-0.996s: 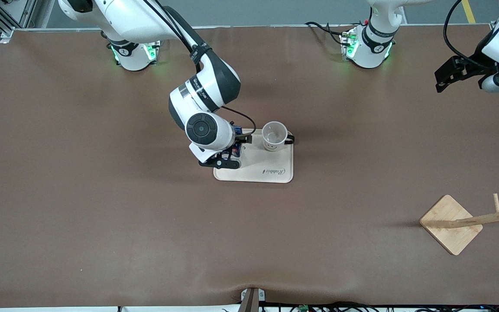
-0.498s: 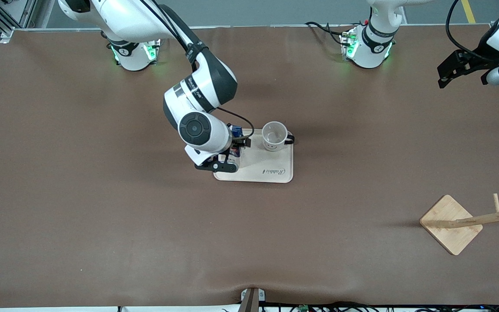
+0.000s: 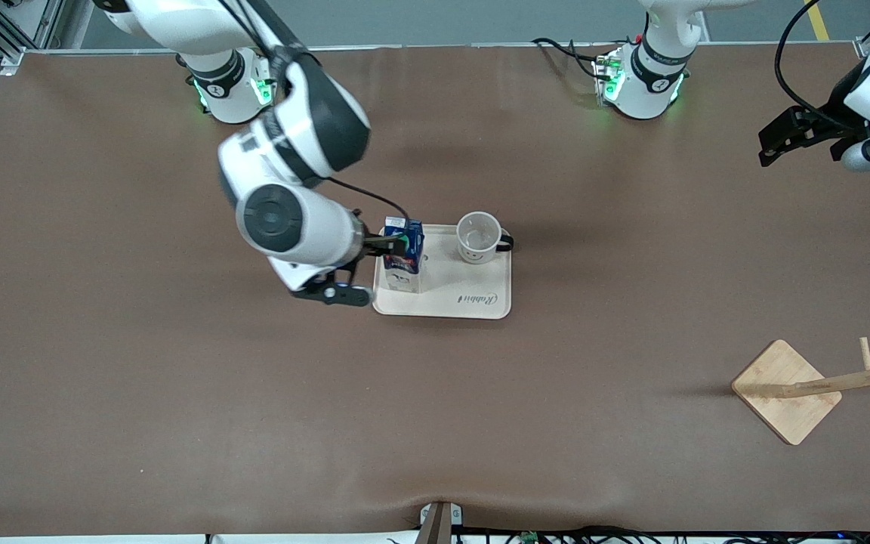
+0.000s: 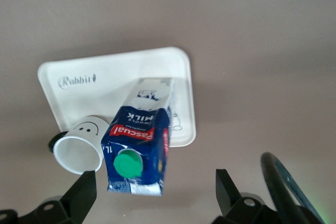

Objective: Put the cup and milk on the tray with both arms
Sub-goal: 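Release the milk carton and retract the right gripper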

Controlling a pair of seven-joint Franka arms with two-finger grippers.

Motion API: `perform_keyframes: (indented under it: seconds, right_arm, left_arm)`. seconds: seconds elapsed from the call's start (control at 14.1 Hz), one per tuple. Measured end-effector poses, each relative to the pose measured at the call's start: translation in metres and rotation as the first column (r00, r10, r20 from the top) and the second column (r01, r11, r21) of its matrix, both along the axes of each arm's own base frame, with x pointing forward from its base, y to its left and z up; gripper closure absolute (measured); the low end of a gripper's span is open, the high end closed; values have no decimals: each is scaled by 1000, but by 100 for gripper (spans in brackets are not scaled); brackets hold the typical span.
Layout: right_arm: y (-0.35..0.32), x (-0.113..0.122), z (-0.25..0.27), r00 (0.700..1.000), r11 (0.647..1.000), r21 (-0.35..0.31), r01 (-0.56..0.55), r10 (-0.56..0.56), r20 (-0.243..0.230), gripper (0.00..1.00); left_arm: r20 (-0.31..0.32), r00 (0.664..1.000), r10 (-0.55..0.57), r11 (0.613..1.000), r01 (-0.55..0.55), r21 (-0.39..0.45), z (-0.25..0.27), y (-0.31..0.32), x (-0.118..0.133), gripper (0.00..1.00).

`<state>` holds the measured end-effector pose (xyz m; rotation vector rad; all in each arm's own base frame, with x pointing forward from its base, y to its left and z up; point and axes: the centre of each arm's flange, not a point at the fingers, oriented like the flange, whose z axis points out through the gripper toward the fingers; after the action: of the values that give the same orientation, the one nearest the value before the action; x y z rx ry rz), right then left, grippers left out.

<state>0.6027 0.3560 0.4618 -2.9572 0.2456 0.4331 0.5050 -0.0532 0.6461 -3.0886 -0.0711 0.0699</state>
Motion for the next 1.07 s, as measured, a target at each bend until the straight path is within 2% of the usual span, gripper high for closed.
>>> perform_keyframes:
  seconds: [0.14, 0.28, 0.43, 0.57, 0.71, 0.78, 0.92, 1.07]
  right_arm:
    - [-51, 25, 41, 998, 999, 43, 4, -7, 66, 0]
    - [-116, 42, 71, 992, 996, 72, -47, 38, 117, 0]
    - [-192, 51, 87, 993, 995, 78, -61, 52, 110, 0]
    - [-268, 54, 97, 996, 997, 80, -5, -2, 91, 0]
    - [-337, 46, 118, 994, 997, 53, 51, -56, 95, 0]
    - [-361, 37, 134, 992, 998, 8, 62, -62, 114, 0]
    - [-377, 13, 169, 987, 993, -98, 61, -45, 154, 0]
    - [-378, -12, 190, 985, 989, -136, 58, -34, 171, 0]
  left_arm:
    - [0, 1000, -2, 1000, 2, 0, 0, -1, 0, 0]
    - [0, 1000, -4, 1000, 4, 0, 0, -2, 0, 0]
    - [0, 1000, -6, 1000, 6, 0, 0, -4, 0, 0]
    - [0, 1000, -8, 1000, 8, 0, 0, -5, 0, 0]
    - [0, 1000, -10, 1000, 10, 0, 0, -5, -1, 0]
    - [0, 1000, -13, 1000, 13, 1, 0, -7, -1, 0]
    - [0, 1000, -21, 1000, 21, 2, 0, -12, -1, 0]
    - [0, 1000, -23, 1000, 23, 2, 0, -14, -2, 0]
